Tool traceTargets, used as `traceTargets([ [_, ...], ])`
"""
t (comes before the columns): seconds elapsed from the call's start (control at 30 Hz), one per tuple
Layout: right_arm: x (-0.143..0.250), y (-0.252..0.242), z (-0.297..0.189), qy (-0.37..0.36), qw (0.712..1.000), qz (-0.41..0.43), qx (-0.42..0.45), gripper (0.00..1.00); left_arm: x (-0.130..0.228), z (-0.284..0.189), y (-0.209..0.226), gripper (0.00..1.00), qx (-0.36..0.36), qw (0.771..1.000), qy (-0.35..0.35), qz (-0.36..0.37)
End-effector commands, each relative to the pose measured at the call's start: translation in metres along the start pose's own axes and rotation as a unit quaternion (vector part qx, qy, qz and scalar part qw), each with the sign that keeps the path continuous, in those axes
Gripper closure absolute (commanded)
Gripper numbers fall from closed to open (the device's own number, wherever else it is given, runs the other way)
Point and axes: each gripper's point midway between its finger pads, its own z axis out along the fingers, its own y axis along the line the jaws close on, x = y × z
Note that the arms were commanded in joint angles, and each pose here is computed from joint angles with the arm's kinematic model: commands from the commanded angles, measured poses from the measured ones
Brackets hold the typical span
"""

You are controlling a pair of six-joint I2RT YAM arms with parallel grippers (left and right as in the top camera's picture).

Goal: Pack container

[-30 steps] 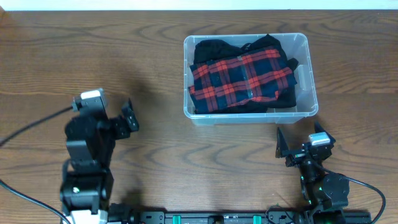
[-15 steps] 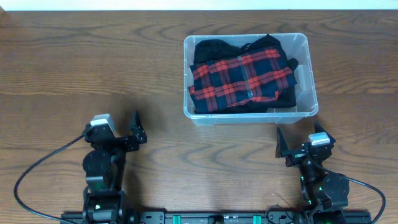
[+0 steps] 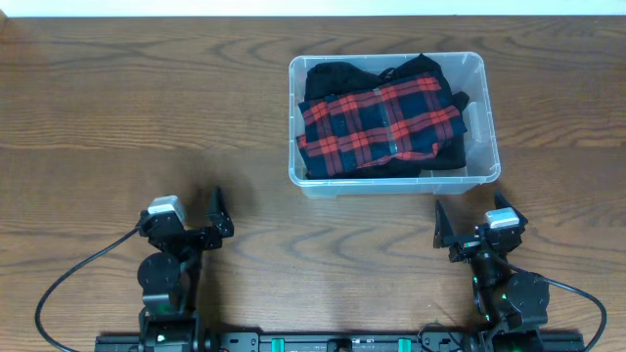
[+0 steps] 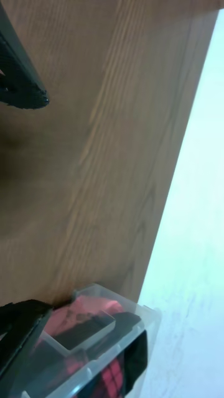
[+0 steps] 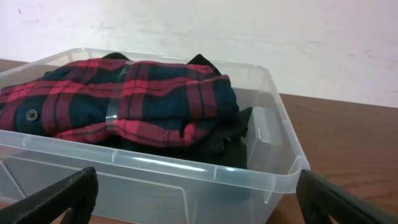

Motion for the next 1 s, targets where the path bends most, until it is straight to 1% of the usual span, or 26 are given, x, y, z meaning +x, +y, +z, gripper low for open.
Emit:
traceTargets([
  [0.0,0.000,0.002,0.000,-0.001,1.000,-0.010,-0.003,0.01,0.002,-0.002,-0.002,0.02,0.007,1.000,-0.002,-0.002],
  [0.17,0.000,0.002,0.000,-0.001,1.000,-0.010,-0.003,0.01,0.003,-0.007,-0.002,0.02,0.007,1.000,-0.004,-0.002],
  [0.33,0.000,0.002,0.000,-0.001,1.000,-0.010,-0.003,0.01,0.012,-0.012,0.001,0.02,0.003,1.000,0.011,-0.002],
  [0.57,0.000,0.002,0.000,-0.001,1.000,-0.010,-0.003,0.01,-0.001,-0.017,-0.003,0.02,0.011,0.999,-0.021,0.036],
  [0.73,0.000,0.002,0.000,-0.001,1.000,-0.010,-0.003,0.01,-0.002,-0.017,-0.003,0.02,0.011,0.996,-0.024,0.081],
  [0.97,0.000,0.002,0.000,-0.001,1.000,-0.010,-0.003,0.01,-0.002,-0.017,-0.003,0.02,0.008,0.996,-0.025,0.086],
])
